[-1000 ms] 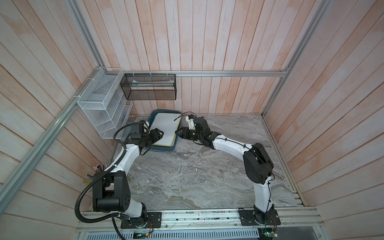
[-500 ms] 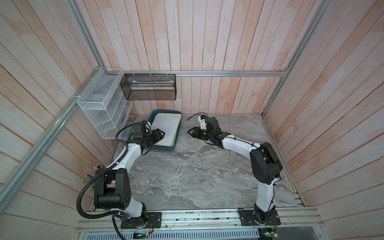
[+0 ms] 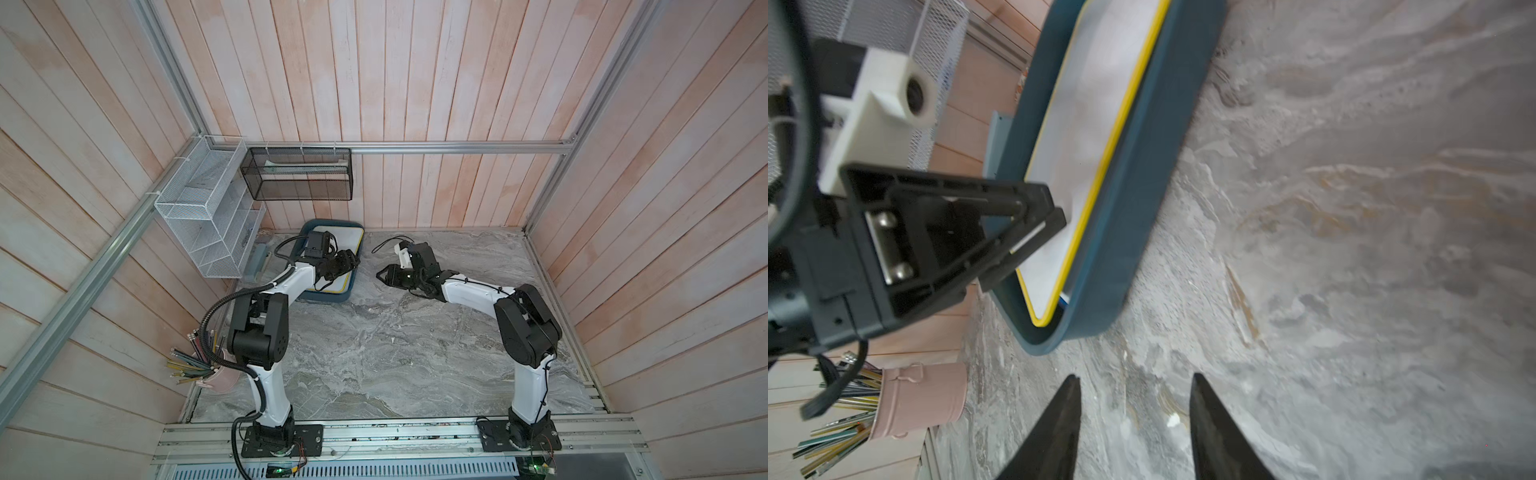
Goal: Put the whiteboard into the storage box
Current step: Reset both arms
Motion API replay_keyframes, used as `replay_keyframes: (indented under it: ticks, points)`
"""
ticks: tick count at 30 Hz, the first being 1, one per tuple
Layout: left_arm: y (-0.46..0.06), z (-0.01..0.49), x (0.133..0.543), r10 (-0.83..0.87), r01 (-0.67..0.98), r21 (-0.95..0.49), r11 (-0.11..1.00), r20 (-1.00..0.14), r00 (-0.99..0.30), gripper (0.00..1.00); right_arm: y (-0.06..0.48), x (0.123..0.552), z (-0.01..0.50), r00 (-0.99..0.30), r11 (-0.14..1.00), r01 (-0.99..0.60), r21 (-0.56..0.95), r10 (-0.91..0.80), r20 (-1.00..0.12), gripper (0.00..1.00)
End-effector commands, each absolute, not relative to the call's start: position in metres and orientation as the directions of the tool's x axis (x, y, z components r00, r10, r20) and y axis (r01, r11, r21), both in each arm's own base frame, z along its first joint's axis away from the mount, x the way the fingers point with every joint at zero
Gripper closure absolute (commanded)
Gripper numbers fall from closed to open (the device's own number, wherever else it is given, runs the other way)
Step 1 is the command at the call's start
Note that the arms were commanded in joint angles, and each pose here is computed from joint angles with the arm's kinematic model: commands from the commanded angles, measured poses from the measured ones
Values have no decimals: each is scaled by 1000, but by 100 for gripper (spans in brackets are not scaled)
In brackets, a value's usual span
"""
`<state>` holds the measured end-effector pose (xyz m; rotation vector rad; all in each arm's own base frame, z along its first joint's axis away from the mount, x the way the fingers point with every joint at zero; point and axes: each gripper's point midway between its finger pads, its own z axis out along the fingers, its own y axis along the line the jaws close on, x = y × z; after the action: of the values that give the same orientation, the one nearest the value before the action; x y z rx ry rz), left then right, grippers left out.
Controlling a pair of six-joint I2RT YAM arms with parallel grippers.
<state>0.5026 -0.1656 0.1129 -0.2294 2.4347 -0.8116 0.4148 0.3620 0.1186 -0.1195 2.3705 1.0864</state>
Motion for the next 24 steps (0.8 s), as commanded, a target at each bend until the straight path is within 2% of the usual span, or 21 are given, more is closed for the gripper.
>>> replay_keyframes:
  ticks: [1, 4, 8, 17, 24]
  points:
    - [-169, 103, 515, -294, 25, -574, 818, -455, -840, 27, 348, 414, 140, -828, 673, -303, 675, 164, -535, 56]
    - [-158, 85, 524, -279, -3, -514, 858, -461, -842, 27, 339, 409, 139, -827, 681, -290, 672, 174, -534, 56]
    - [-147, 76, 530, -298, -33, -511, 859, -445, -844, 27, 324, 403, 134, -829, 696, -270, 666, 183, -528, 56]
    - [-145, 124, 518, -293, 43, -518, 854, -548, -784, 27, 282, 400, 115, -823, 768, -221, 601, 184, -538, 56]
    - [-125, 162, 486, -309, 96, -473, 876, -703, -640, 27, 237, 397, 130, -760, 870, -235, 434, 114, -640, 56]
